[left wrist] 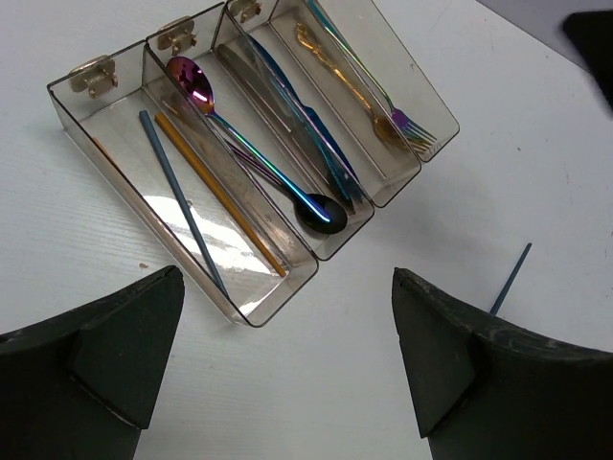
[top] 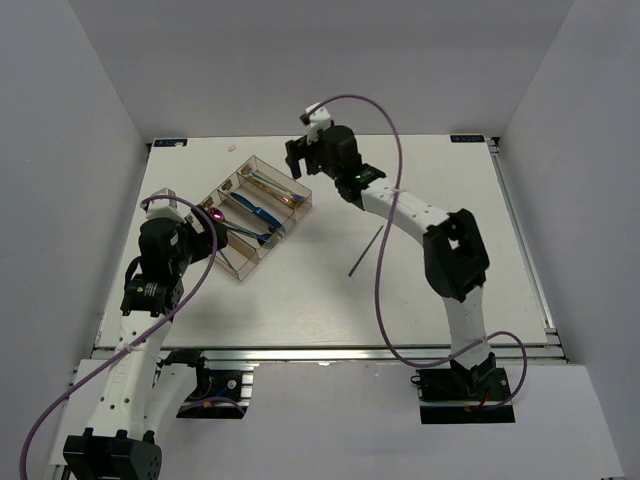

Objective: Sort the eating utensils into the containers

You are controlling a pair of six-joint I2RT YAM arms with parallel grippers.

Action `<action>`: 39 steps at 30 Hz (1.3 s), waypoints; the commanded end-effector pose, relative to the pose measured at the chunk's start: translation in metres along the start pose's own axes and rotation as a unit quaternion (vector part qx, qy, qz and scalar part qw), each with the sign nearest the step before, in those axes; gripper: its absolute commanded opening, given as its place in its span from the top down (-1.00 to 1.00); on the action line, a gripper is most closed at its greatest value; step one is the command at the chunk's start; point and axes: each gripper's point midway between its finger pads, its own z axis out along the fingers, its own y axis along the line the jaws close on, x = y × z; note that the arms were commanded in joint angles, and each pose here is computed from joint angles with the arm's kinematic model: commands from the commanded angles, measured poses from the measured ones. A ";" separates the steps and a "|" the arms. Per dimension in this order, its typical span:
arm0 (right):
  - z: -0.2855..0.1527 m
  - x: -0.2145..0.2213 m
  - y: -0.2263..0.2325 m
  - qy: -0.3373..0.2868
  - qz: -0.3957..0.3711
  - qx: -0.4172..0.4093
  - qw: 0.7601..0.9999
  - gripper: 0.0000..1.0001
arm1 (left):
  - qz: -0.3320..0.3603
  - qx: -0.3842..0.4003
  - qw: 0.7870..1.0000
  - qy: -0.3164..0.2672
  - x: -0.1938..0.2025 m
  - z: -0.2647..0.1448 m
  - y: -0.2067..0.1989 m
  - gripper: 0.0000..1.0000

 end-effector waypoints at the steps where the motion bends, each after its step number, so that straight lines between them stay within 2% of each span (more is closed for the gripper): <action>1: -0.045 -0.044 -0.042 -0.030 0.070 0.132 0.988 -0.79 | 0.004 0.003 1.000 -0.002 0.000 0.000 0.001 -0.96; 5: -0.083 0.011 -0.057 0.060 0.125 0.211 0.968 -0.79 | 0.003 0.002 1.000 -0.004 -0.001 -0.001 0.001 -0.96; 8: -0.109 0.058 -0.066 0.121 0.182 0.284 0.934 -0.79 | 0.003 -0.001 1.000 -0.004 0.000 -0.001 0.002 -0.96; 9: -0.125 0.077 -0.076 0.144 0.184 0.330 0.914 -0.79 | 0.002 -0.003 1.000 -0.003 0.000 -0.001 0.003 -0.96; 11: -0.137 0.098 -0.080 0.150 0.232 0.378 0.883 -0.79 | 0.002 -0.005 1.000 -0.005 -0.001 -0.001 0.003 -0.96; 17: -0.162 0.164 -0.071 0.215 0.303 0.442 0.817 -0.66 | 0.002 -0.006 1.000 -0.008 -0.002 -0.002 0.004 -0.96; 19: -0.167 0.184 -0.063 0.243 0.310 0.441 0.806 -0.61 | 0.002 -0.006 1.000 -0.007 -0.002 -0.002 0.003 -0.96; 21: -0.173 0.194 -0.057 0.244 0.333 0.449 0.793 -0.52 | 0.002 -0.003 1.000 -0.007 -0.002 -0.003 0.003 -0.96; 24: -0.185 0.209 -0.048 0.250 0.343 0.452 0.785 -0.38 | 0.002 0.001 1.000 -0.008 -0.002 -0.003 0.001 -0.96; 26: -0.198 0.222 -0.042 0.258 0.346 0.464 0.774 -0.36 | 0.002 0.002 1.000 -0.008 -0.002 -0.004 0.001 -0.96; 31: -0.225 0.265 -0.028 0.293 0.348 0.482 0.749 -0.04 | 0.002 0.005 1.000 -0.011 -0.003 -0.005 0.000 -0.96; 33: -0.230 0.275 -0.026 0.302 0.353 0.490 0.738 0.50 | 0.002 0.006 1.000 -0.011 -0.003 -0.005 0.000 -0.96; 34: -0.232 0.279 -0.026 0.304 0.357 0.492 0.734 0.99 | 0.002 0.005 1.000 -0.009 -0.002 -0.005 0.000 -0.96; 35: -0.235 0.283 -0.024 0.308 0.362 0.494 0.728 1.00 | 0.002 0.005 1.000 -0.009 -0.002 -0.005 0.000 -0.96; 37: -0.232 0.284 -0.018 0.317 0.368 0.477 0.732 1.00 | 0.002 0.005 1.000 -0.009 -0.002 -0.005 0.000 -0.96; 39: -0.225 0.282 -0.014 0.315 0.370 0.455 0.746 1.00 | 0.002 0.004 1.000 -0.010 -0.003 -0.005 0.000 -0.96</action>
